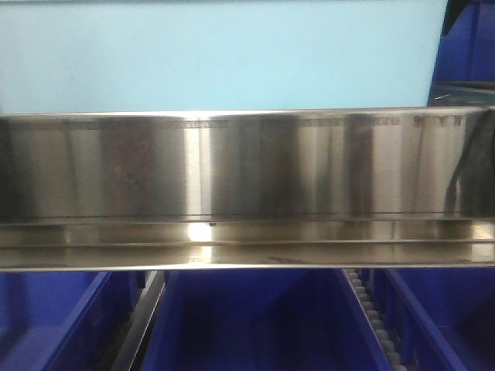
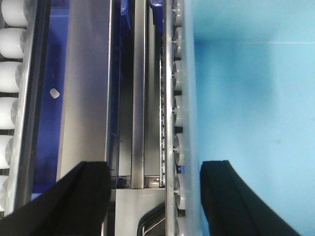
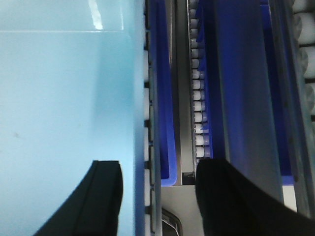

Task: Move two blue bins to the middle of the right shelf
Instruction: 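Lift the light blue bin and pull it off the shelf with both grippers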

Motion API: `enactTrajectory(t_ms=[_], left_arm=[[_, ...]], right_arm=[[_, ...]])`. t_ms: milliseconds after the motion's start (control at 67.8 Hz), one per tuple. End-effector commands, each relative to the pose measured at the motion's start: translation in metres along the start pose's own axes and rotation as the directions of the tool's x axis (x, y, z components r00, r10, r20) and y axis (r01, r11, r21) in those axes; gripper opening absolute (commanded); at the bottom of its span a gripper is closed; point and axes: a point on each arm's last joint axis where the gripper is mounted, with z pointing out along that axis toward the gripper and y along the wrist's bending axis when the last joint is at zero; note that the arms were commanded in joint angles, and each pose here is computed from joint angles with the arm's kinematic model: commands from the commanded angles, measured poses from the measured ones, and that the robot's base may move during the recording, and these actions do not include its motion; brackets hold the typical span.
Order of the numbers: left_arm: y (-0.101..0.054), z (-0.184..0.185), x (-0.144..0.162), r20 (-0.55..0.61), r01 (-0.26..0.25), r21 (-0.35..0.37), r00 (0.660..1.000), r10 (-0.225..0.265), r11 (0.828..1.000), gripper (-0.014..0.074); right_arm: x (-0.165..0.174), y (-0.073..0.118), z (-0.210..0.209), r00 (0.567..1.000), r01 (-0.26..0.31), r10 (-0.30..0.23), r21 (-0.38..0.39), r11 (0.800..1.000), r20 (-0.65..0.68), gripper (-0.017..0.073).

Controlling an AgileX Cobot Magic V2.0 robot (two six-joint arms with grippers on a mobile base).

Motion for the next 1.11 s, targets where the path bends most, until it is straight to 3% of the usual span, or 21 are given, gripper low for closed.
enactTrajectory(t_ms=[0,546,619,708,855,958,1091], left_arm=[[-0.002,0.0,0.0,0.002,0.0,0.002,1.0,0.0,1.0,0.0319],[-0.005,0.012,-0.001,-0.027,-0.001,-0.001,1.0,0.001,1.0,0.0317],[-0.005,0.012,-0.001,-0.027,0.001,-0.001,1.0,-0.001,1.0,0.03],[-0.005,0.012,-0.001,-0.027,0.023,-0.002,0.999,-0.023,1.0,0.0236],[-0.006,0.012,0.0,-0.029,0.026,0.005,0.999,-0.026,1.0,0.0034],[-0.006,0.012,0.0,-0.033,0.03,0.013,0.999,-0.029,0.999,-0.0111],[-0.007,0.012,0.0,-0.034,0.031,0.015,0.999,-0.03,0.999,-0.0111]], right_arm=[[-0.001,0.001,0.003,1.0,0.001,-0.001,0.002,1.0,0.007,0.0246],[-0.001,0.002,0.007,1.0,0.001,-0.001,0.003,1.0,-0.002,0.0244],[-0.001,0.001,0.007,1.0,0.001,-0.001,0.006,1.0,-0.007,0.0202],[0.0,0.001,0.008,1.0,0.002,-0.002,0.012,1.0,-0.018,0.0077],[0.0,0.001,0.008,1.0,0.002,-0.002,0.012,1.0,-0.018,-0.0169],[0.0,0.001,0.008,1.0,0.002,-0.002,0.012,1.0,-0.018,-0.0162],[0.0,0.001,0.008,1.0,0.002,-0.002,0.012,1.0,-0.018,-0.0162]])
